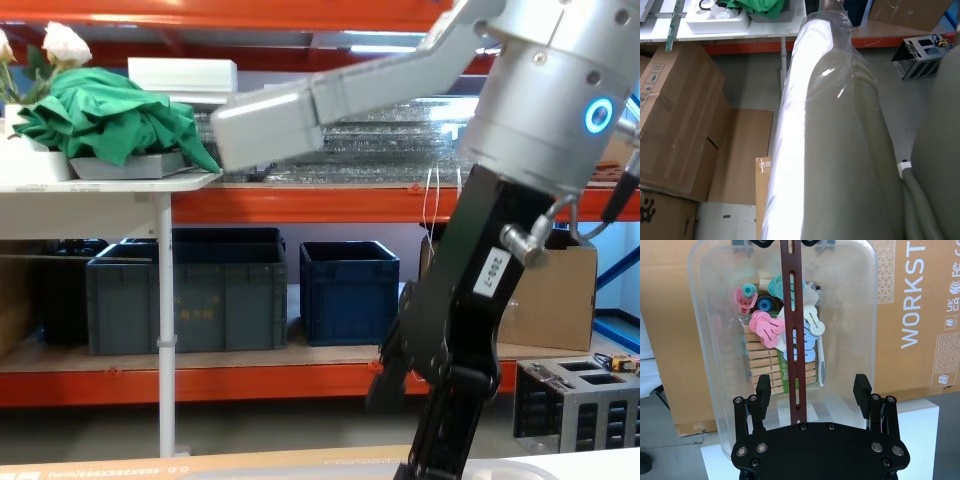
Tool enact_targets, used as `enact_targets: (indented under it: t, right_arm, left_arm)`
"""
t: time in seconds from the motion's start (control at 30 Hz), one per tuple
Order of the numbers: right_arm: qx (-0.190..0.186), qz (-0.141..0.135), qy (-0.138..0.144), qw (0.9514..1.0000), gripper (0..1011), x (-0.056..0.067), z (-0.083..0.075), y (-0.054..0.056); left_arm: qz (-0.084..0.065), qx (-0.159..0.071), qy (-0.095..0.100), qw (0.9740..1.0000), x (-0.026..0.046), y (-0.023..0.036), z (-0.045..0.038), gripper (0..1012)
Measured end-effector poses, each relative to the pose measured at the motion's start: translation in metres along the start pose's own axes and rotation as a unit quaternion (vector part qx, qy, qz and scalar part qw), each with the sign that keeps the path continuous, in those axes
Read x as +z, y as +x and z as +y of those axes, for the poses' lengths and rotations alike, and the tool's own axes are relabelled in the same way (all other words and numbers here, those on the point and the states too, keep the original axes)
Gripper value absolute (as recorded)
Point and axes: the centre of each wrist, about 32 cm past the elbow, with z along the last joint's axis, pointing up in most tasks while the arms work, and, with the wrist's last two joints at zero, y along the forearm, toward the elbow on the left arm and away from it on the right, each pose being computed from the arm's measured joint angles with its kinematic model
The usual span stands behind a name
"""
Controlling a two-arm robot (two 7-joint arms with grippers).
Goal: Use one hand to grasp the basket and place it at the designated location.
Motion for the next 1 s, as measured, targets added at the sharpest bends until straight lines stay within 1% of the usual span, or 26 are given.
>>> enact_targets:
  t: [0.23,0.57,1.0]
  right_arm:
    - [0.015,-0.007,0.004,0.9999,1000,0.003,0.012,0.004]
    - [0.032,-0.016,0.006,0.9993,1000,0.01,0.026,0.006]
    - [0.04,-0.02,0.005,0.999,1000,0.012,0.032,0.006]
  left_arm:
    - [0.0,0.0,0.0,1.0,0.0,0.0,0.0,0]
    - [0.0,0.0,0.0,1.0,0.0,0.0,0.0,0]
    - [0.0,0.0,0.0,1.0,0.0001,0.0,0.0,0]
